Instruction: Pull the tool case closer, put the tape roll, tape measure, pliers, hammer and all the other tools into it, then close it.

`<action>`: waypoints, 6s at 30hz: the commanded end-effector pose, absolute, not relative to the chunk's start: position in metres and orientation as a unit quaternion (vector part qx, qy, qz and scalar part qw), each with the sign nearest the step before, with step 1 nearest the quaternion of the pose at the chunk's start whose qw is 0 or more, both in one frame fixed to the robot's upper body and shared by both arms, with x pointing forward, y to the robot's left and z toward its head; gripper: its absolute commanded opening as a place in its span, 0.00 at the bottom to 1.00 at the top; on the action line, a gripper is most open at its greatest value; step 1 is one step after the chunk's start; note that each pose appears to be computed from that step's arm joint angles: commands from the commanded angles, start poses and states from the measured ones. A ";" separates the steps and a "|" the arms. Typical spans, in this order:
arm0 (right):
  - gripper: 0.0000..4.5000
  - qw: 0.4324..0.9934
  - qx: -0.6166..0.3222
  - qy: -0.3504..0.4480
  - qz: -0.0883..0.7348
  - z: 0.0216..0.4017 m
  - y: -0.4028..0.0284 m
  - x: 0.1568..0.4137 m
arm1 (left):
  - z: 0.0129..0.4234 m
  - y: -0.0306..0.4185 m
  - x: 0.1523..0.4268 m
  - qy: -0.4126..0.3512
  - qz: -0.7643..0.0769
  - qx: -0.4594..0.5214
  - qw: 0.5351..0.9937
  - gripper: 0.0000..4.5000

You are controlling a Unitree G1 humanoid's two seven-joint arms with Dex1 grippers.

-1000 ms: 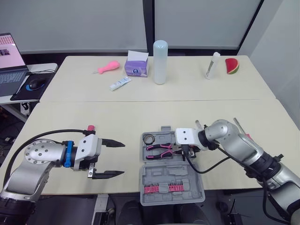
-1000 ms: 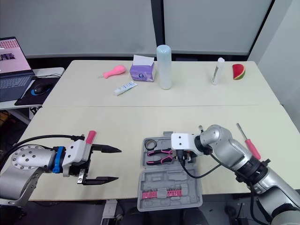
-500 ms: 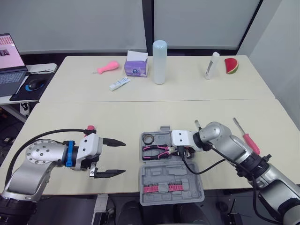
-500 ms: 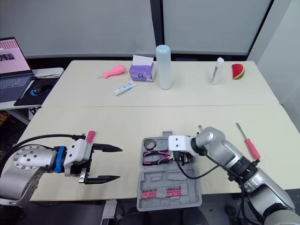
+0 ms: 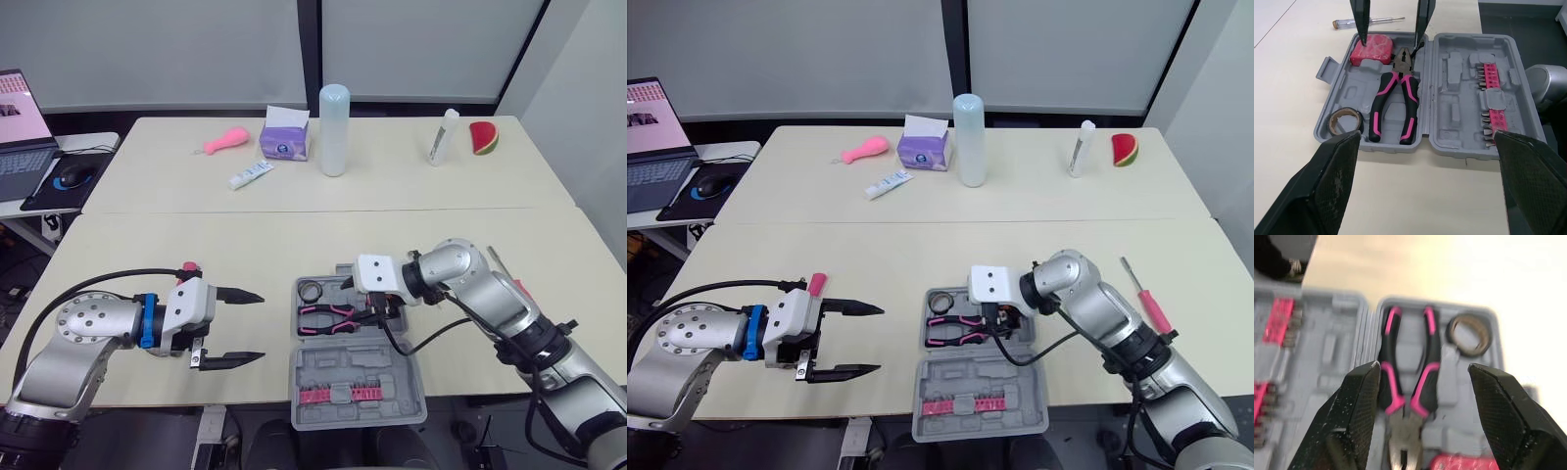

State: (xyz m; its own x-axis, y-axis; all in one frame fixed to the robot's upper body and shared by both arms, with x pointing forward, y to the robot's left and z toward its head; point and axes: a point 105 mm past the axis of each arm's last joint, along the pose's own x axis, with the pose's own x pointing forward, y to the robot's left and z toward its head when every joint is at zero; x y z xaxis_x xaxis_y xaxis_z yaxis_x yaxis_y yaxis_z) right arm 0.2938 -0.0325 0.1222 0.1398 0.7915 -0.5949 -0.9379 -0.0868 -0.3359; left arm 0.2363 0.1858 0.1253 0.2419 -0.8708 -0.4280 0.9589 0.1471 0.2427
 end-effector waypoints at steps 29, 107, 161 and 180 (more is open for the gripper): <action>0.01 0.738 -0.326 0.044 0.589 0.109 -0.015 0.319 | 0.123 0.191 0.237 0.093 -0.578 0.228 0.779 1.00; 0.00 0.798 -0.311 0.154 0.492 0.044 -0.128 0.311 | 0.031 0.121 0.322 0.122 -0.546 0.318 0.765 0.01; 0.66 0.903 -0.277 0.224 0.239 0.138 -0.321 0.188 | 0.104 0.340 0.233 0.202 -0.306 0.172 0.915 1.00; 0.99 0.893 -0.293 0.223 0.260 0.151 -0.333 0.210 | 0.089 0.353 0.213 0.234 -0.283 0.161 0.916 1.00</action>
